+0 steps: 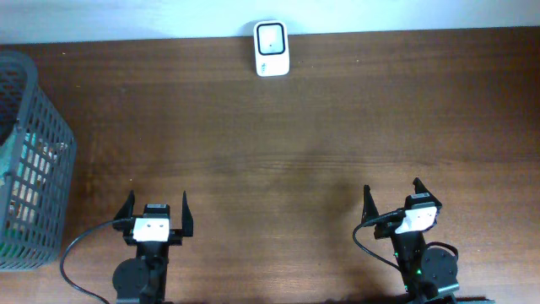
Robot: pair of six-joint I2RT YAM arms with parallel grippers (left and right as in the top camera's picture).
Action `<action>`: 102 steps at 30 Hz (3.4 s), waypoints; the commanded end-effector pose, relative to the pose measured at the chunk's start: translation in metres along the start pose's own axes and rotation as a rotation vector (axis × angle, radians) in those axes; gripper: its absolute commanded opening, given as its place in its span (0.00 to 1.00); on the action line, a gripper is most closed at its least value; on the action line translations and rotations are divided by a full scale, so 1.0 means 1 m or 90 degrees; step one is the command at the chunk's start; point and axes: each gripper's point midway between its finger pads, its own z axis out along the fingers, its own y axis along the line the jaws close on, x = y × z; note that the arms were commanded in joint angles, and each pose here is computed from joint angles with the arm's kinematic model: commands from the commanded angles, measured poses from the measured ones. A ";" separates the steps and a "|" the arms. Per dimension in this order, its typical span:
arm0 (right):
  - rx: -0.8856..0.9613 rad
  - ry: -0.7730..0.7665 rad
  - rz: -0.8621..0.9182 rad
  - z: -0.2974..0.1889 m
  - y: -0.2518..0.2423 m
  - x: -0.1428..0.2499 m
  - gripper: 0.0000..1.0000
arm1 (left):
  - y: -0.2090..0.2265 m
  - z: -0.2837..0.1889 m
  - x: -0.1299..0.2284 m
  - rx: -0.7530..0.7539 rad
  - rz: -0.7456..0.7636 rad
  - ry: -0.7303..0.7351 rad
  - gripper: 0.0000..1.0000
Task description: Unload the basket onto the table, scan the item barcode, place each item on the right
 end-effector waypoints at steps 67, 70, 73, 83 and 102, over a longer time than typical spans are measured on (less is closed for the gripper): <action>-0.002 0.005 0.003 0.000 0.001 0.004 0.98 | 0.021 -0.001 0.002 -0.077 0.011 0.006 0.99; -0.002 0.005 0.003 0.000 0.001 0.004 0.98 | 0.022 -0.001 -0.001 -0.078 0.011 0.001 0.99; -0.002 0.005 0.003 0.000 0.001 0.004 0.98 | 0.024 -0.004 -0.012 -0.080 0.000 -0.012 0.99; -0.002 0.005 0.003 0.000 0.001 0.004 0.98 | 0.036 0.016 -0.080 -0.073 -0.003 0.031 0.99; -0.002 0.005 0.003 0.000 0.001 0.004 0.98 | 0.030 0.053 -0.178 0.025 -0.114 0.226 0.99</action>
